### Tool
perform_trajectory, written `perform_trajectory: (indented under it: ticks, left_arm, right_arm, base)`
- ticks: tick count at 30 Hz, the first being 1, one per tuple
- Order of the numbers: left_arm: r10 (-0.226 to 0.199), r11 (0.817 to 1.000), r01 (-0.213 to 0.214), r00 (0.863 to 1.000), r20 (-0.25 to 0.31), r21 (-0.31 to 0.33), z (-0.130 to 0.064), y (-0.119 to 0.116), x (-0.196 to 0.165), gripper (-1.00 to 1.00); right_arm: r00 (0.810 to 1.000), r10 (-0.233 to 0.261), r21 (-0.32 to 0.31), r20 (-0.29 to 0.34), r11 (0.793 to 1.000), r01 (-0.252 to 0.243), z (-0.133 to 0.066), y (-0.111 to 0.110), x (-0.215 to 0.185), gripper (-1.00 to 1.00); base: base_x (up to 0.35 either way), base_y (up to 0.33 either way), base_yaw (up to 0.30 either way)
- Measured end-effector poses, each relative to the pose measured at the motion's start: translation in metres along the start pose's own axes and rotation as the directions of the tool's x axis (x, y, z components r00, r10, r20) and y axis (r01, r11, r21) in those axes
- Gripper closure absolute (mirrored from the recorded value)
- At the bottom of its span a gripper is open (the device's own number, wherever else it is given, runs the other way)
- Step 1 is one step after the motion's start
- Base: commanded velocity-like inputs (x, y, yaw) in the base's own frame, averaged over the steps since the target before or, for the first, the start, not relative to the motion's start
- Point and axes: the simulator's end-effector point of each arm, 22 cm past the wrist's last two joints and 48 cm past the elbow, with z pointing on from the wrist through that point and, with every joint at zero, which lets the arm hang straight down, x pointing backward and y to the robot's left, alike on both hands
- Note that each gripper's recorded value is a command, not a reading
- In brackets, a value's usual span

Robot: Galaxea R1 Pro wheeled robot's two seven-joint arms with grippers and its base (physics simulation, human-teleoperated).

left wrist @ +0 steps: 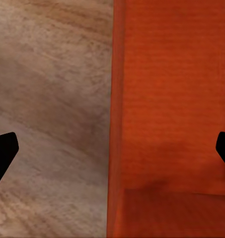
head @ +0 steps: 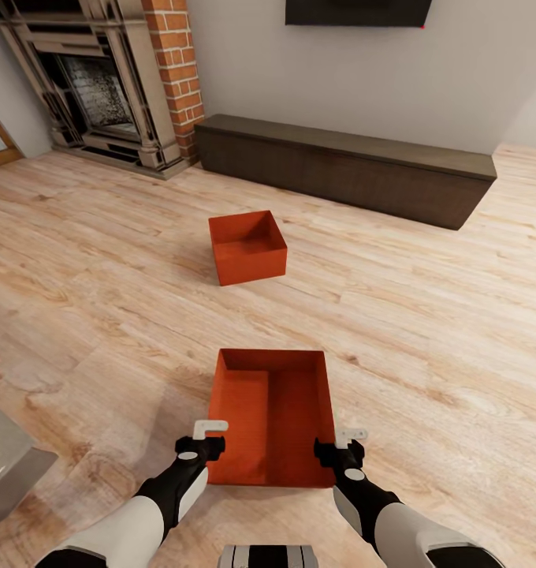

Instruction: Move the two storage containers from the living room to the garage. In the garage, place one container on the floor and stack the other container on top of it (either order is fine).

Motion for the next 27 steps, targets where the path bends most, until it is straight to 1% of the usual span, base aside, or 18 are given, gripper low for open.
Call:
perform_trajectory:
  ticks: [14, 27]
  left_arm:
    - [0.000, 1.000, 0.000, 1.000, 0.000, 0.000, 0.024, -0.003, 0.020, -1.00]
    - [0.000, 1.000, 0.000, 1.000, 0.001, -0.001, 0.024, -0.002, 0.020, -1.00]
  right_arm:
    - [1.000, 0.000, 0.000, 0.000, 1.000, 0.000, 0.022, 0.003, 0.023, -1.00]
    - [1.000, 0.000, 0.000, 0.001, 1.000, 0.000, 0.022, 0.003, 0.022, -1.00]
  base:
    - [0.000, 0.000, 0.000]
    - [0.000, 0.000, 0.000]
